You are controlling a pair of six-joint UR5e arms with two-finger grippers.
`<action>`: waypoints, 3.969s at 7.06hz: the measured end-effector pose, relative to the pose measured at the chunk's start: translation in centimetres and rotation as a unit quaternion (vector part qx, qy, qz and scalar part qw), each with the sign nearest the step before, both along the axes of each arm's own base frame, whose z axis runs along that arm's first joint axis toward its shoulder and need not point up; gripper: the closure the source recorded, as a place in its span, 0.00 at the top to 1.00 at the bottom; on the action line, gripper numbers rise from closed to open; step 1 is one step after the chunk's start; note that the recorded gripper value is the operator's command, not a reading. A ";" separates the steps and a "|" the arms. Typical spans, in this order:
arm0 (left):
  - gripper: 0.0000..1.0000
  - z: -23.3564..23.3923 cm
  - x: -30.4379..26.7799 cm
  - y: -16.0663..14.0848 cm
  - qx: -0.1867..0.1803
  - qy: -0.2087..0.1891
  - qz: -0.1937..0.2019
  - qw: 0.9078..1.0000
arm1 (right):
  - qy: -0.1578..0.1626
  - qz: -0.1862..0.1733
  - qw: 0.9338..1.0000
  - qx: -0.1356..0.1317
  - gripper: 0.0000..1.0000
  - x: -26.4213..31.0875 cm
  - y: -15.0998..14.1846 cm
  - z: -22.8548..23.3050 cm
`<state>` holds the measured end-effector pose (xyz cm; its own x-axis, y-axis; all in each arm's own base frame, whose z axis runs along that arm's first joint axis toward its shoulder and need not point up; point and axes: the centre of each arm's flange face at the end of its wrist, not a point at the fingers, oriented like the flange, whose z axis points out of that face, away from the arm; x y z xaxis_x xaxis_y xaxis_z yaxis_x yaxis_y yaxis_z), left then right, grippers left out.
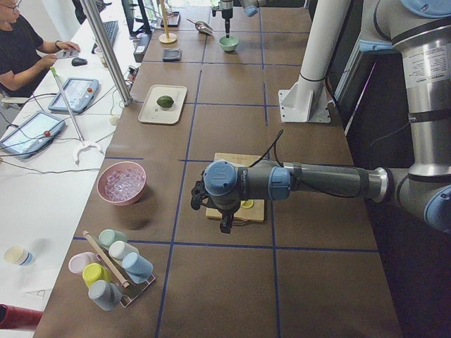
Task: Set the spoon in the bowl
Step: 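Push the pale green bowl toward the table center with the right gripper, then lower the left gripper onto the white spoon while the right arm draws back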
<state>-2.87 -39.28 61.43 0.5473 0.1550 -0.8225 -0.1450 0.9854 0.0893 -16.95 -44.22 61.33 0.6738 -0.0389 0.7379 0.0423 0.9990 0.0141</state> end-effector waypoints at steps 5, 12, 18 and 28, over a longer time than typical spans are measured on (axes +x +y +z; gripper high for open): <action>1.00 -0.3 0.0 0.0 0.003 0.000 0.000 1.000 | -0.005 0.002 1.000 -0.015 0.00 -1.3 -0.1 1.2; 1.00 -1.5 0.1 -0.6 0.041 0.002 0.000 0.999 | -0.123 0.066 0.986 -0.089 0.00 -22.5 -1.2 -24.9; 1.00 -1.7 0.8 -0.7 0.049 0.003 0.009 0.999 | -0.088 0.137 0.977 -0.136 0.06 -38.5 0.7 -35.7; 0.95 -14.4 27.3 -4.7 0.019 -0.033 -0.028 0.999 | -0.140 0.159 0.965 -0.157 1.00 -13.2 -1.7 -34.7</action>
